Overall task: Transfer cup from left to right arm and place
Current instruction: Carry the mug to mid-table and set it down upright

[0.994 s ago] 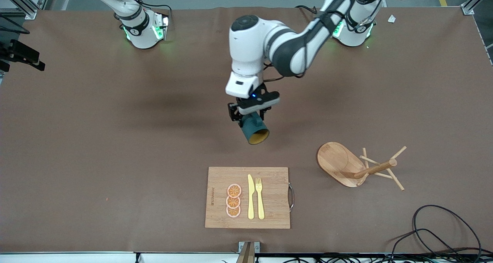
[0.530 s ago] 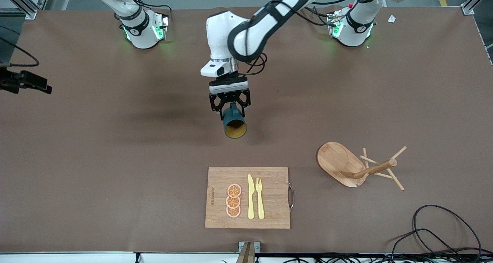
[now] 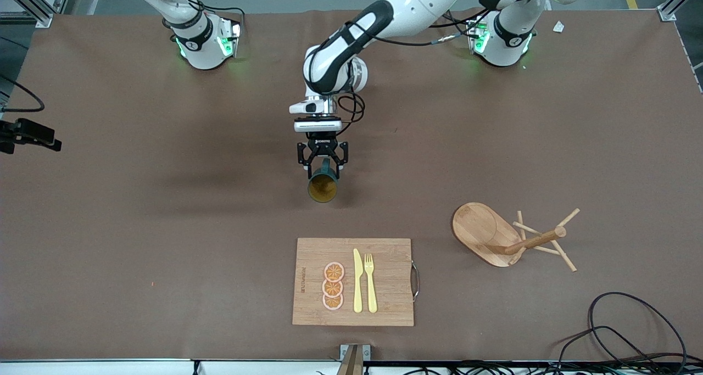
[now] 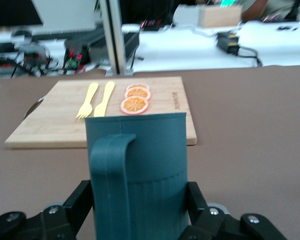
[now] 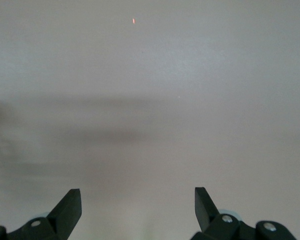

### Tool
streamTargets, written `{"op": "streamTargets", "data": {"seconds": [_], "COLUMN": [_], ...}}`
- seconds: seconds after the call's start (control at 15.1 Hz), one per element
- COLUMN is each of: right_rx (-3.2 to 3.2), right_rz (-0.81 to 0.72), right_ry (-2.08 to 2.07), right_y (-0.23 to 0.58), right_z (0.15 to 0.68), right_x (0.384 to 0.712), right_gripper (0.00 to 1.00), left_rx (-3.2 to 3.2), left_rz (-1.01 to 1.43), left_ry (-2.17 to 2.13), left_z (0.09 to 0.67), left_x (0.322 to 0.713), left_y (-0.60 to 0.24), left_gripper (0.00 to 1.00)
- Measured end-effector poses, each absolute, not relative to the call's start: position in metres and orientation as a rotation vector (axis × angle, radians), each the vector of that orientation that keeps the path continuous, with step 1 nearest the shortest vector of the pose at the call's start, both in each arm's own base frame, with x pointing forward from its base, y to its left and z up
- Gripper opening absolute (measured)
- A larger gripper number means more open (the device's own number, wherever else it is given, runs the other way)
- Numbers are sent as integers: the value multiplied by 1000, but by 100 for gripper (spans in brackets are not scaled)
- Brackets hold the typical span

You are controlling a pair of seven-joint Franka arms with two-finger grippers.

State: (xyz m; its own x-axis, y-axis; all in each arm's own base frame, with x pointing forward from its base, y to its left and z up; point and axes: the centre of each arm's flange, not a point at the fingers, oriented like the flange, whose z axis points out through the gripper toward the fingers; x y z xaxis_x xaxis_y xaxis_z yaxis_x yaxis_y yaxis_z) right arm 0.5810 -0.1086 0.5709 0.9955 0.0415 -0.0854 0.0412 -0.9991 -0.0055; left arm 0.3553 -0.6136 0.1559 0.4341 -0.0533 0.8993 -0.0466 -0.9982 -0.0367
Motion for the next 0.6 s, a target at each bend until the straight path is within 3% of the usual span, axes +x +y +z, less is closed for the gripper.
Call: {"op": "streamTargets", "data": {"seconds": [0.33,0.6], "right_rx": [-3135,-3127], "right_rz": [148,159], "right_ry": [-10,309], "right_y": [-120,-103], "right_z": [559,557], "right_x": [585,588], "right_gripper": [100,100], "left_rx": [-2507,-2469], "left_rz": [-1915,-1963], "left_ry": [199,189], "left_z": [88,77], "left_x": [354,350], "left_y": [-598,-597], "left_gripper": [81,82]}}
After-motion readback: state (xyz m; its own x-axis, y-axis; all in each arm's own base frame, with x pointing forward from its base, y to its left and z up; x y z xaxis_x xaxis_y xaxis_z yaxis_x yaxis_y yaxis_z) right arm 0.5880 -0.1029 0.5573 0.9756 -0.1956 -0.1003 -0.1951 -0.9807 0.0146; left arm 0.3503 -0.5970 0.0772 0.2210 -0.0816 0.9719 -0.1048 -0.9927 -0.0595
